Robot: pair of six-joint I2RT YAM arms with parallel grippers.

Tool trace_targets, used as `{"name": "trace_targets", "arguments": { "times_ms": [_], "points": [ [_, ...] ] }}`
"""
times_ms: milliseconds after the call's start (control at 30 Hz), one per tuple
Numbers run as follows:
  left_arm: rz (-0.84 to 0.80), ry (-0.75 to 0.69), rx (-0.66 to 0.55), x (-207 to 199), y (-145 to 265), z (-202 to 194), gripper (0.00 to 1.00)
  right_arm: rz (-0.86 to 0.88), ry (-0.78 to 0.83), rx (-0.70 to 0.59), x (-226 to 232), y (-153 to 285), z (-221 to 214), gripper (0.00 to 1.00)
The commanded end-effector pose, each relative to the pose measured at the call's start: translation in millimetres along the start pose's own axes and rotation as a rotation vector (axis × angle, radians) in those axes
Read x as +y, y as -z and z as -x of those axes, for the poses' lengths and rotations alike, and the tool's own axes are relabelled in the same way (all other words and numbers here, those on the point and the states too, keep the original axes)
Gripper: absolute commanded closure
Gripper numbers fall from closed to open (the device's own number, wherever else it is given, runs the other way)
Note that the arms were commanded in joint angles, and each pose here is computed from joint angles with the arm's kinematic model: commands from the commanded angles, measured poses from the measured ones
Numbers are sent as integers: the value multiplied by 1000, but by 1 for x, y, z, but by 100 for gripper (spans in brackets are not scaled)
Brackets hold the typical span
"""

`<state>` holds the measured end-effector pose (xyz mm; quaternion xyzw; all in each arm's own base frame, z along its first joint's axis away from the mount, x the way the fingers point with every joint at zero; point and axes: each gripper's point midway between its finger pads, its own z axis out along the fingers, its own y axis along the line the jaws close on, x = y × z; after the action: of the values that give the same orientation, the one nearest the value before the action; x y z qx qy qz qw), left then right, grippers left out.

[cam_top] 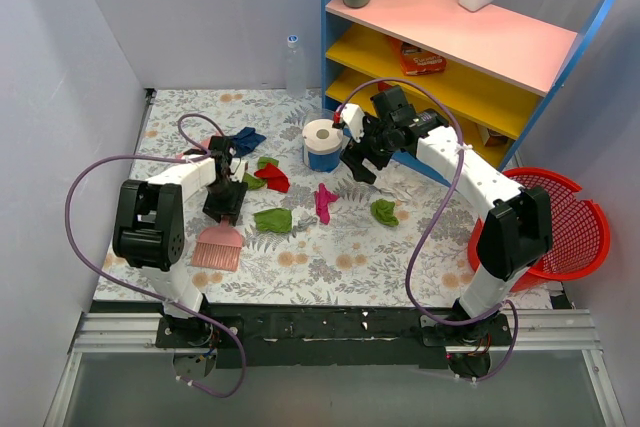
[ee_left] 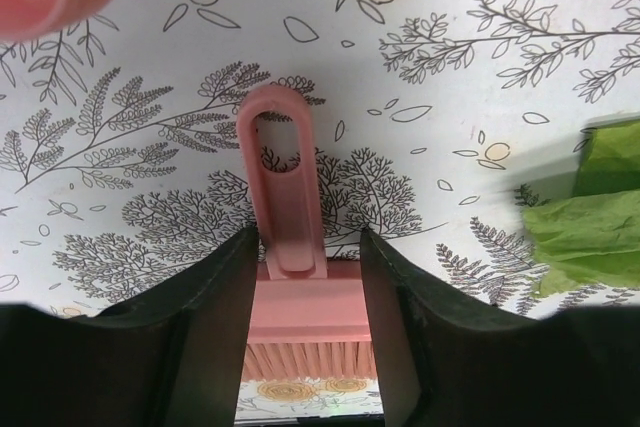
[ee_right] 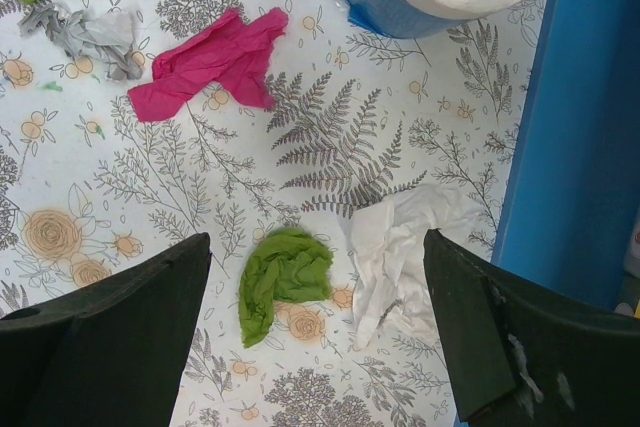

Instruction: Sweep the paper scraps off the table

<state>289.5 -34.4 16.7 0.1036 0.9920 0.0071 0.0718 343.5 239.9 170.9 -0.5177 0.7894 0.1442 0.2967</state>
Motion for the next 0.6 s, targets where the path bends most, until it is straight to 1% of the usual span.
{"name": "trace_targets", "arguments": {
  "times_ms": [0,67,167,267,300,433,533,567],
  "points": [
    [8,10,-1,3,-7,-8,58,-18,36,-46,-6,2,18,7],
    [3,7,7,2,-12,-12,62,-7,36,-48,-5,0,19,7],
    [-4,-1,-20,1,-14,-8,65,-3,41,-55,-4,0,25,7],
    [-14,-1,-30,-1,-12,-5,73,-8,44,-58,-6,1,26,7],
    [-14,-4,-24,0,-11,-6,79,-8,44,-58,-5,1,26,7],
    [-50,-6,-27,-7,-10,-7,82,-4,43,-57,-3,1,23,7],
    [-56,-12,-23,-8,-10,-9,91,-3,46,-58,-2,3,23,7],
    [-56,-13,-23,-8,-10,-9,92,-5,48,-57,-2,3,23,7]
  ]
}}
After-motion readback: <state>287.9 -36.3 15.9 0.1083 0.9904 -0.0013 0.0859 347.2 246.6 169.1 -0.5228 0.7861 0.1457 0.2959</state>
